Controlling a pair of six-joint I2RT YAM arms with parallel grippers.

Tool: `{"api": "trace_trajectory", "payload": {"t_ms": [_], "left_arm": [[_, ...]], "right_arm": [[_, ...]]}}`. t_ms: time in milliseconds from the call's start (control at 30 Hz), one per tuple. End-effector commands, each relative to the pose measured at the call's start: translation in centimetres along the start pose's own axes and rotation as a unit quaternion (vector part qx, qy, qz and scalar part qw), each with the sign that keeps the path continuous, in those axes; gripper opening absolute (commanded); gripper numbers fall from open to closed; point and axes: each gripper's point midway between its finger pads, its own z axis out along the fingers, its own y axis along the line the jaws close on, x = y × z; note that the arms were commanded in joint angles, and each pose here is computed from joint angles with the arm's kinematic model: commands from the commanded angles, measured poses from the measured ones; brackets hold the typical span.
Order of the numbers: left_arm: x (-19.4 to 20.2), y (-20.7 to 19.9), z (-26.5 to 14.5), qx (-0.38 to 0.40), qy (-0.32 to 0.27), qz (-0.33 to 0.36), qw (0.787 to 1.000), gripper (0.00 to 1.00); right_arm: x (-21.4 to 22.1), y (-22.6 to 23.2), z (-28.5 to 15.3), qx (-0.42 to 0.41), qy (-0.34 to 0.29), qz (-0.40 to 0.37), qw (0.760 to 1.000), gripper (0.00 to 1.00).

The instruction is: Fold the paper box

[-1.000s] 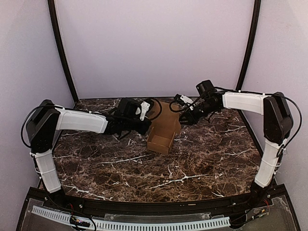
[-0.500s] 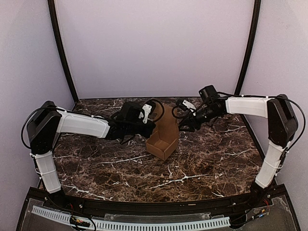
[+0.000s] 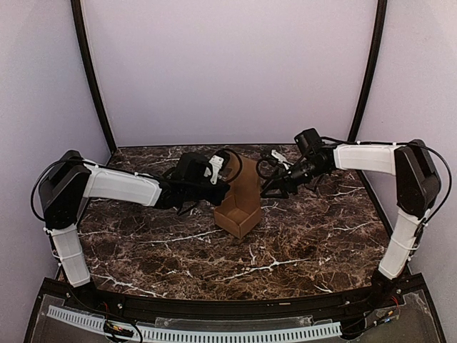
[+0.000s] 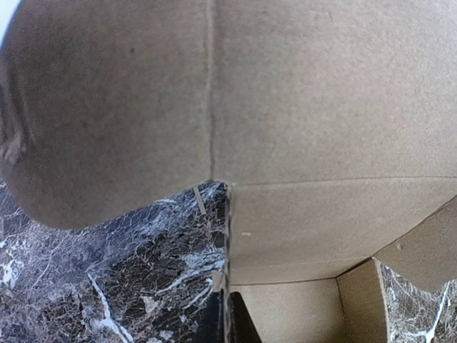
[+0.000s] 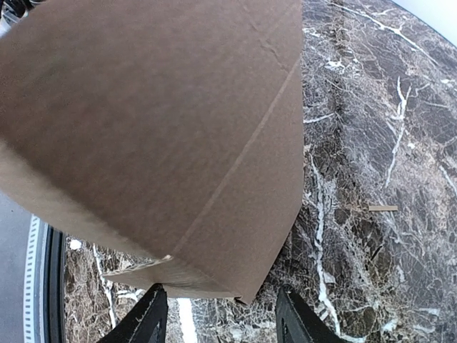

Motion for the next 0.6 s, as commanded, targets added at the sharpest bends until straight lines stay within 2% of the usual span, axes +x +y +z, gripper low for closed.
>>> {"api": "trace_trajectory", "payload": {"t_ms": [0, 167, 367, 567], "left_arm": [[-0.9, -1.7, -1.3, 0.041, -0.017, 0.007, 0.999, 0.01], [0.1, -3.4, -1.1, 0.067, -0.01, 0.03, 0.997, 0.01], [1.3, -3.6, -1.0, 0.065, -0.005, 0.03, 0.997, 0.01], [1.4, -3.2, -1.1, 0.055, -0.008, 0.038, 0.998, 0.01]], "right_arm": [[-0.3, -0.2, 0.8, -0.003, -0.004, 0.008, 1.0, 0.51], [-0.3, -0.6, 1.1, 0.017, -0.002, 0.01, 1.0, 0.49], [0.0, -0.4, 1.4, 0.035, 0.005, -0.006, 0.999, 0.46], [0.8, 0.4, 1.2, 0.042, 0.028, -0.023, 0.998, 0.49]]}}
